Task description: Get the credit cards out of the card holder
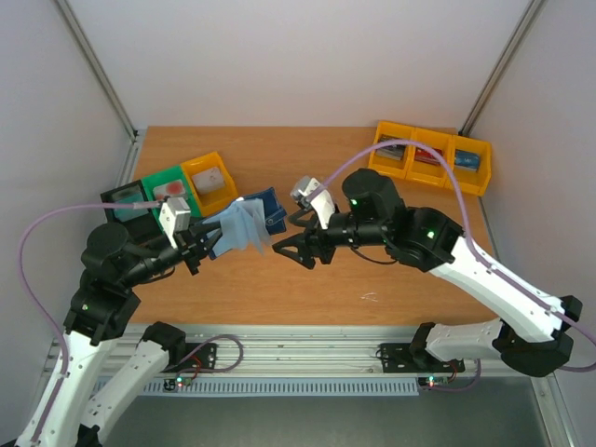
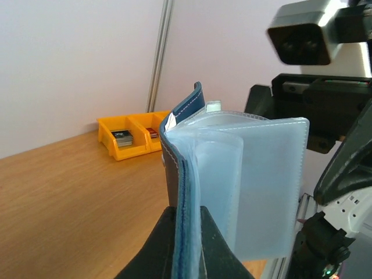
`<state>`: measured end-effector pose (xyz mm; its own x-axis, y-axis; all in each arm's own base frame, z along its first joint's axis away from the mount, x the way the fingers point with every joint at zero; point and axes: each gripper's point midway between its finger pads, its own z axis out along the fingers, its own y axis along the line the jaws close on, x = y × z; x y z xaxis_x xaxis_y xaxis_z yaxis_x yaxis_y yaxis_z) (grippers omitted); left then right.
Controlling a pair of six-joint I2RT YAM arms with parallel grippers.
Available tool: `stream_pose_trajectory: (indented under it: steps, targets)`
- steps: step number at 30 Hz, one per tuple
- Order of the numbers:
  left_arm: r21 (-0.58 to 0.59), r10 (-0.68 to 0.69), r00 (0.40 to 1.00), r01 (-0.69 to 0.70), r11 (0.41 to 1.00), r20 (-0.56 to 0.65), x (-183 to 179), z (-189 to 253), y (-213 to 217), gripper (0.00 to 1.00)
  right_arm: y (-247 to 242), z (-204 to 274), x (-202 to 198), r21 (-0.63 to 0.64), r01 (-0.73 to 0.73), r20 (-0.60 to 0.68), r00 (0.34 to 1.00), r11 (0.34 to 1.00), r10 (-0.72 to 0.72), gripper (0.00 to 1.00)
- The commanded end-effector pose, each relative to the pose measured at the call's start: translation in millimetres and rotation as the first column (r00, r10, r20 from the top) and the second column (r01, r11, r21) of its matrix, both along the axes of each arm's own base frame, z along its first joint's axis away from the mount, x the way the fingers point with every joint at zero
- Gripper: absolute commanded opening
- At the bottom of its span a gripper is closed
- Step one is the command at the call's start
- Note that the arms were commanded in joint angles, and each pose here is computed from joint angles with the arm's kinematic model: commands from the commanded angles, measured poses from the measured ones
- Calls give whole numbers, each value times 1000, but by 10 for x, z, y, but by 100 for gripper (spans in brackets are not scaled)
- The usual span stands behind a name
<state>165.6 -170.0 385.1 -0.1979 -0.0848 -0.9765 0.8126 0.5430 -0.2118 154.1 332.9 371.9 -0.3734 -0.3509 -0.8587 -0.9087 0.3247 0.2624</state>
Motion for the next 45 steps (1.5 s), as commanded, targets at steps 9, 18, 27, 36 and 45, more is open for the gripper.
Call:
stream_pose_trajectory:
  steps: [9, 18, 27, 36, 45]
  targets:
    - [-71, -22, 999, 25, 997, 45, -20, 223, -21, 0, 92, 451, -277, 124, -62, 147, 988, 990, 43, 35]
    - [-73, -38, 998, 42, 996, 54, -51, 224, -32, 0, 294, 386, -76, 92, -3, 124, 992, 996, -8, 14]
    - [-92, -137, 987, 145, 985, 88, -207, 281, -112, 0, 397, 318, 124, 56, 75, 120, 989, 996, -81, 12]
    - [-110, -212, 972, 223, 969, 99, -341, 296, -158, 0, 525, 301, 211, 48, 91, 108, 990, 995, -96, 31]
    - [-103, -144, 988, 149, 983, 59, -212, 174, -116, 9, 569, 406, 25, 94, -4, 71, 997, 996, -3, 1]
